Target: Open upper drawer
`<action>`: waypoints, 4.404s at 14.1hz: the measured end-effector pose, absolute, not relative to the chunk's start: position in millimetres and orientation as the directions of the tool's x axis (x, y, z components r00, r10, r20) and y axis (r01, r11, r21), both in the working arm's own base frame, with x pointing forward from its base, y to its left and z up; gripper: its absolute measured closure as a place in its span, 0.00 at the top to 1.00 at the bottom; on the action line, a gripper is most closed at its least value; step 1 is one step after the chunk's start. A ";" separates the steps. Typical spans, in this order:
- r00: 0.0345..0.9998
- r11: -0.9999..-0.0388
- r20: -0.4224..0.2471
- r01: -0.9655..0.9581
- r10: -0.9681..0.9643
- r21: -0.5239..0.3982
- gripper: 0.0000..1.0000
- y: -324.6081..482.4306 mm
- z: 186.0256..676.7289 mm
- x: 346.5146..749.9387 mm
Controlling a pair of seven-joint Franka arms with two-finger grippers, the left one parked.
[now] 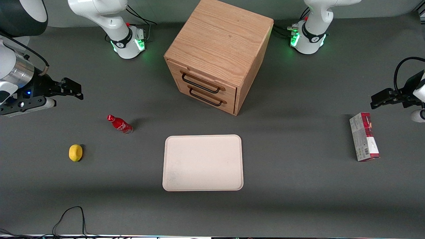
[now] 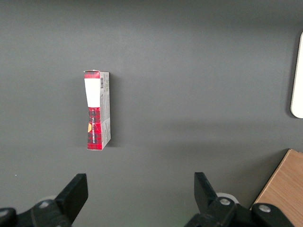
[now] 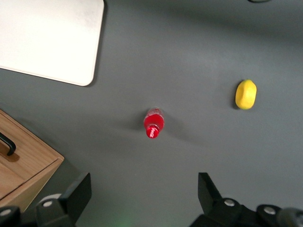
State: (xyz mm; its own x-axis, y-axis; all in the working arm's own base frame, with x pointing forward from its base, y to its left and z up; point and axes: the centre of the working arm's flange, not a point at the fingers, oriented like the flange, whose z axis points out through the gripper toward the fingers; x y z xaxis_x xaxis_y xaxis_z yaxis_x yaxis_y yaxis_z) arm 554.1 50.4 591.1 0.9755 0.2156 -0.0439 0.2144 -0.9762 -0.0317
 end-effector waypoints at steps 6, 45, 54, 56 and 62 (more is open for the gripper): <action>0.942 -0.943 -0.043 0.329 0.331 -0.060 1.00 124.3 583.0 564.2; 0.573 -0.570 -0.104 0.747 0.813 -0.342 1.00 418.2 406.9 531.6; 0.575 -0.577 -0.101 0.764 0.812 -0.289 1.00 414.8 382.0 537.4; 0.570 -0.571 -0.094 0.770 0.816 -0.284 1.00 411.9 382.1 540.4; 0.587 -0.583 -0.073 0.766 0.806 -0.272 1.00 400.0 383.2 552.7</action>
